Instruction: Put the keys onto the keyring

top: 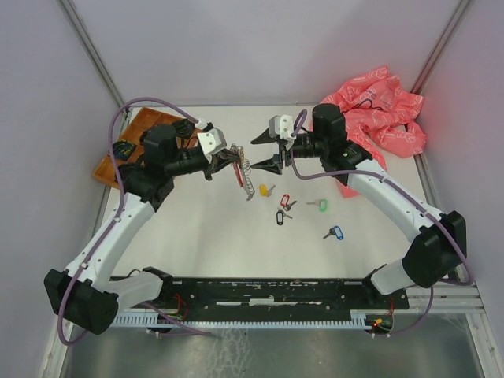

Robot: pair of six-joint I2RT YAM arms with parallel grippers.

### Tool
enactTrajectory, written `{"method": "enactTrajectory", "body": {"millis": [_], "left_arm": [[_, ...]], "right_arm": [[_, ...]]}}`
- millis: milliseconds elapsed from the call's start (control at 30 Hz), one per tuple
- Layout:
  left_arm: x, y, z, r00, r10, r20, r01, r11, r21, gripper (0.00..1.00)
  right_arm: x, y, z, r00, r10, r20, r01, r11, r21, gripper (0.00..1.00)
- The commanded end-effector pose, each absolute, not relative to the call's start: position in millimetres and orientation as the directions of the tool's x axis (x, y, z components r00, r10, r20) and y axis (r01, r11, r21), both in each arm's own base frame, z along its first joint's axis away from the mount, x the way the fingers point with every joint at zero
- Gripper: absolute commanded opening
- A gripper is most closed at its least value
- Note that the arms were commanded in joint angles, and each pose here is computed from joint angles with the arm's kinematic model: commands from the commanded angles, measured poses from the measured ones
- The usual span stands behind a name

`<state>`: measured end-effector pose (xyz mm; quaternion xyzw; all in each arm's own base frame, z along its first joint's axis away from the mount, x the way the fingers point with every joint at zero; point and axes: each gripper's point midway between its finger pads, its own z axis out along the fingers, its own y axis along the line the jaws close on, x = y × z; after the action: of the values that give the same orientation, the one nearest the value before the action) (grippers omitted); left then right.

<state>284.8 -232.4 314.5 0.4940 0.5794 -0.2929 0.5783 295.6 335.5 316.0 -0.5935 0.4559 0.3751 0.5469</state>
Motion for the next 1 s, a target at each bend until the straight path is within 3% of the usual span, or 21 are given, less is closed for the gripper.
{"method": "enactTrajectory", "body": {"millis": [0, 133, 367, 500, 967], "left_arm": [[288, -221, 351, 0.285, 0.317, -0.904, 0.842, 0.368, 0.395, 0.03], [290, -220, 358, 0.291, 0.383, -0.877, 0.826, 0.361, 0.432, 0.03], [290, -226, 350, 0.288, 0.494, -0.820, 0.814, 0.325, 0.482, 0.03], [291, -232, 347, 0.293, 0.539, -0.790, 0.809, 0.301, 0.505, 0.03], [284, -252, 347, 0.343, 0.530, -0.776, 0.821, 0.231, 0.521, 0.03]], "right_arm": [[297, 330, 348, 0.435, -0.142, -0.889, -0.896, 0.030, -0.443, 0.70], [289, 326, 350, 0.532, -0.153, -0.833, -0.845, -0.030, -0.534, 0.69], [280, 330, 359, 0.551, -0.091, -0.829, -0.834, -0.073, -0.546, 0.56], [280, 331, 362, 0.553, -0.084, -0.829, -0.833, -0.076, -0.548, 0.54], [280, 342, 350, 0.525, -0.074, -0.848, -0.850, -0.108, -0.516, 0.39]]}}
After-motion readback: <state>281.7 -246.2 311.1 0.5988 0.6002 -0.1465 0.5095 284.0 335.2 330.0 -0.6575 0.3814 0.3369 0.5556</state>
